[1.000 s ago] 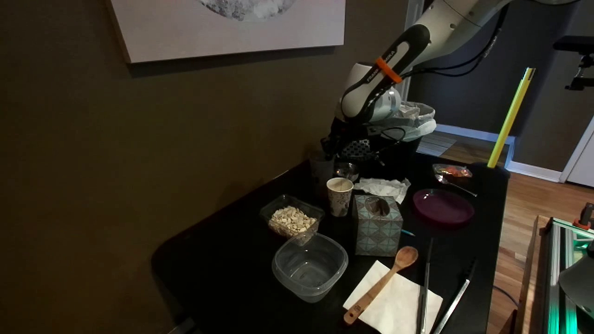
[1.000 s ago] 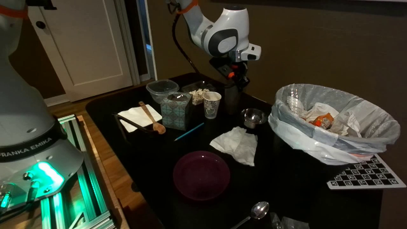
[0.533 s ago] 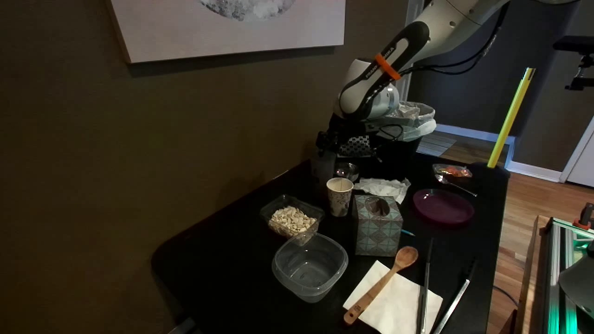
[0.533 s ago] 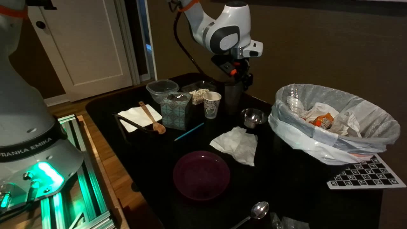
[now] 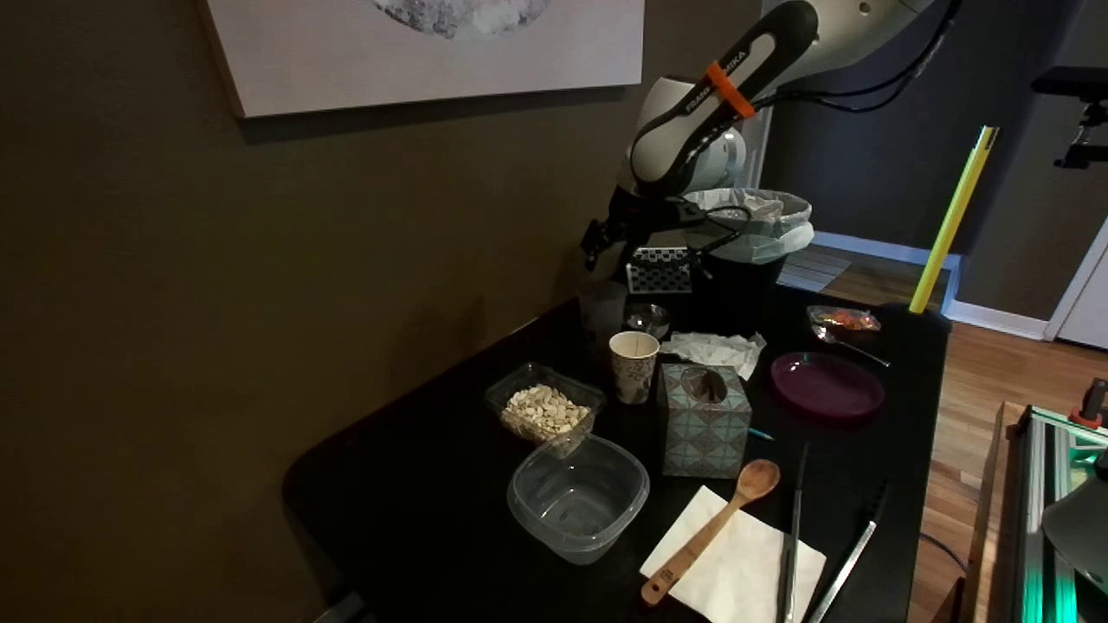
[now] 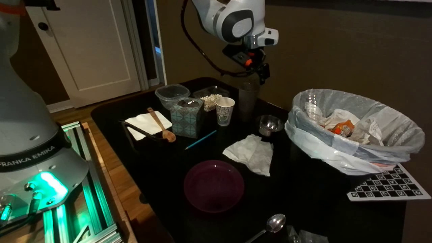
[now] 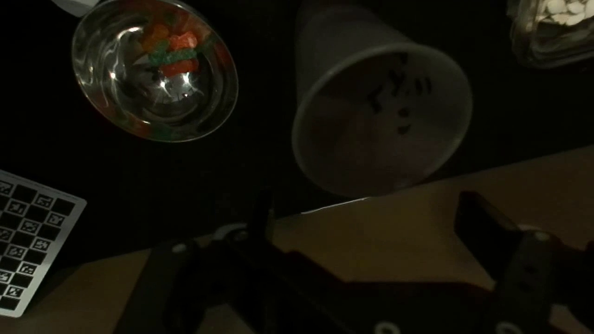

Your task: Push the closest cup forward, then then pour out the contents from the furthest cup into the closest cup

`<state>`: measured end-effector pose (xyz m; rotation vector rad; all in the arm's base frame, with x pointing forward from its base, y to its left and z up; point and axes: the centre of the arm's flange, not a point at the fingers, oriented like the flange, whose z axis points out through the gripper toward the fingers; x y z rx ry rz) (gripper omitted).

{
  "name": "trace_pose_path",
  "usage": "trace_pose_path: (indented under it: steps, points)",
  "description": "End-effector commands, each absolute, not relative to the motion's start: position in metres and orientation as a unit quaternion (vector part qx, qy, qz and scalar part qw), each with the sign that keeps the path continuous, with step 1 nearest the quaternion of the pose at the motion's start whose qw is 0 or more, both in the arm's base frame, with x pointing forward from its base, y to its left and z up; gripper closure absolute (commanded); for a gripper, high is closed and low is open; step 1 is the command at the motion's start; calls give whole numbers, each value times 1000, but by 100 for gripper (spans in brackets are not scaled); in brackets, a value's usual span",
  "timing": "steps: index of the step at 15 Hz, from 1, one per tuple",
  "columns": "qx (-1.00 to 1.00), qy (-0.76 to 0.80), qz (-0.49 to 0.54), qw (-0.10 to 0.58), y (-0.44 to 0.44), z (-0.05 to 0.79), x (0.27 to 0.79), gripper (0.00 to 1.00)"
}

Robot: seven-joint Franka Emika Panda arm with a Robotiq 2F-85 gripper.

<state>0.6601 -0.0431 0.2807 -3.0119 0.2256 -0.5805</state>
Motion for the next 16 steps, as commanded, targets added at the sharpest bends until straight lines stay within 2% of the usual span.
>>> trace_pose_path:
  steps: [1, 8, 16]
  points:
    - [-986, 58, -154, 28, -46, 316, 638, 0]
    - [-995, 44, -85, 26, -52, 370, 600, 0]
    - [-997, 35, -72, 16, -51, 411, 559, 0]
